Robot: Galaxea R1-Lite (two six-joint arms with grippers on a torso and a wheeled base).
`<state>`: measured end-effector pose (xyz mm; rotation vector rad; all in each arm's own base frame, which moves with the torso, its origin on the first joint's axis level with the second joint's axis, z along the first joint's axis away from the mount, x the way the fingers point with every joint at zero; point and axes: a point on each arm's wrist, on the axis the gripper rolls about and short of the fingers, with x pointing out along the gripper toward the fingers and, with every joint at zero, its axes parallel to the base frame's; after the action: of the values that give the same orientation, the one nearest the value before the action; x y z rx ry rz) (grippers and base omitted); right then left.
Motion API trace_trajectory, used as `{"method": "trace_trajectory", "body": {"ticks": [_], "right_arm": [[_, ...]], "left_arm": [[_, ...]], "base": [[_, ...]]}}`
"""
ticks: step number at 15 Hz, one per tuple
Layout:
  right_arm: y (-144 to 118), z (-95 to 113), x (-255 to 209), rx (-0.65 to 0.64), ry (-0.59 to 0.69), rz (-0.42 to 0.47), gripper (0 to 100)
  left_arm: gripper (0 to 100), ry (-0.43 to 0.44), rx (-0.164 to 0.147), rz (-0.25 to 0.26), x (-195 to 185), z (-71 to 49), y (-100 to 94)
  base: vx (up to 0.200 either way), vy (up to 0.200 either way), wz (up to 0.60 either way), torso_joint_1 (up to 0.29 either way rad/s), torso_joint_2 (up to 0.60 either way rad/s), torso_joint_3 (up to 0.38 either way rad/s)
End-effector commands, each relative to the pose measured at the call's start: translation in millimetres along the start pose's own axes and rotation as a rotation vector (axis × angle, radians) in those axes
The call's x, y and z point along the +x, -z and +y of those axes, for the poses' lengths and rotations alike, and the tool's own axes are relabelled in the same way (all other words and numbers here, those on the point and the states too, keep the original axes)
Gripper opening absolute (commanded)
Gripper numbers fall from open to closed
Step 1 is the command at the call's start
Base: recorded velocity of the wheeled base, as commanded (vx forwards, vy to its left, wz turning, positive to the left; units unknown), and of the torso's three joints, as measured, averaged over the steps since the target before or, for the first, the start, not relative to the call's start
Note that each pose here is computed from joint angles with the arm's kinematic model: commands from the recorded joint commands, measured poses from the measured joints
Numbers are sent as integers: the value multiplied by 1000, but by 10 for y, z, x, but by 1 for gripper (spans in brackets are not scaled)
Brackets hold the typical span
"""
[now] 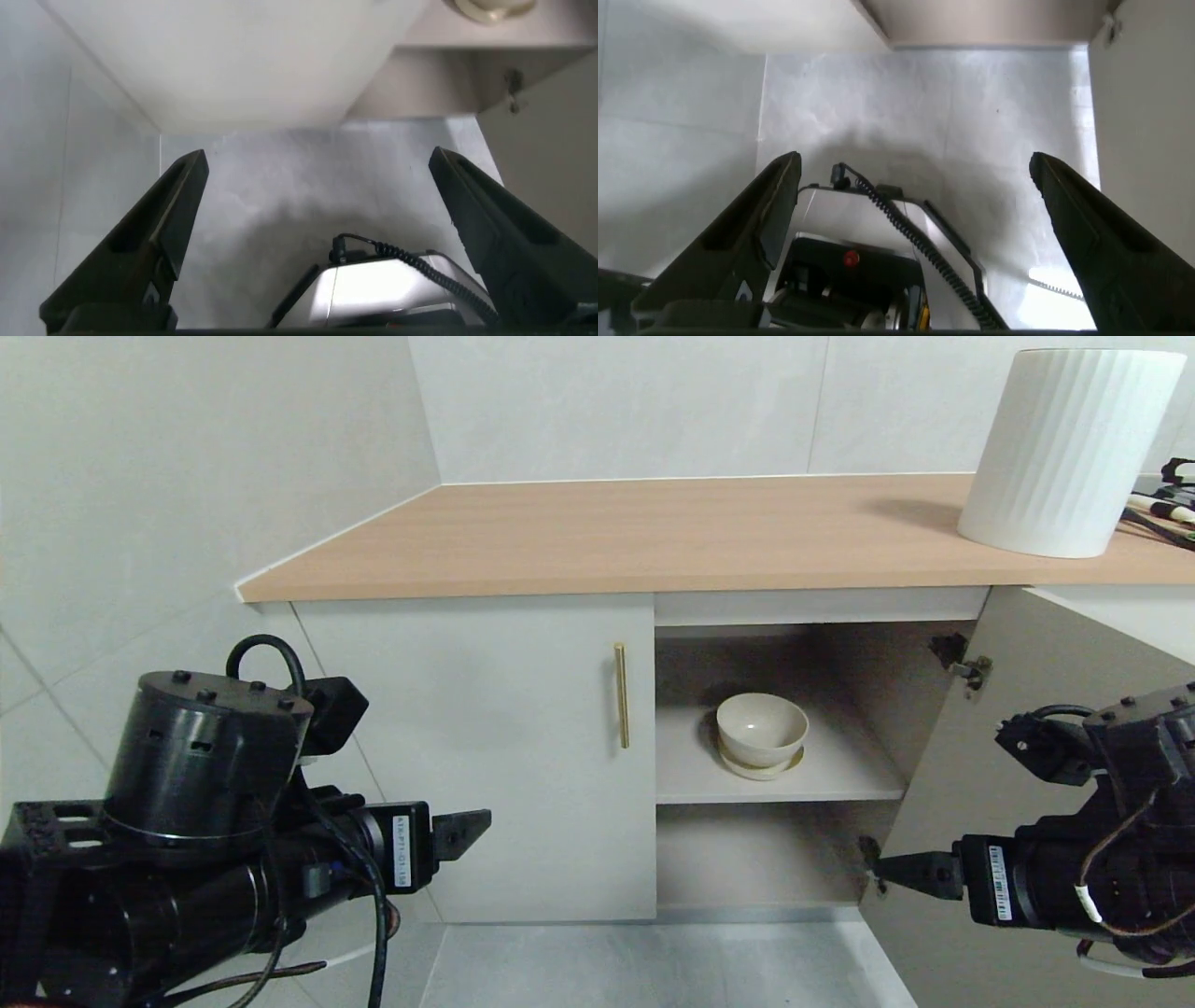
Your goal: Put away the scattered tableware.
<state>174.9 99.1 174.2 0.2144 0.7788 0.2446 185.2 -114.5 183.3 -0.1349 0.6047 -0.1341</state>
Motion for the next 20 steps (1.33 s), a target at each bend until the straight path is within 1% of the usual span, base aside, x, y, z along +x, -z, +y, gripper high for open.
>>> {"method": "trace_trajectory", "body": {"ticks": [1,7,18,20], "right_arm": [[2,1,15,-1,2,5,100],[8,2,20,-2,2,8,100],[16,-4,3,-3,5,3,100],[29,-20,-18,-20,37,5,100]], "left_arm": [[100,-1,1,4,12,-2,5],[100,-4,3,11,25,-2,15],[100,-6,4,12,29,-3,16],[100,-8,7,13,29,-2,18]], "base": [[-200,0,0,2,-2,2],[-200,0,0,2,4,5],[0,0,0,0,0,0],[0,0,0,0,0,0]]}}
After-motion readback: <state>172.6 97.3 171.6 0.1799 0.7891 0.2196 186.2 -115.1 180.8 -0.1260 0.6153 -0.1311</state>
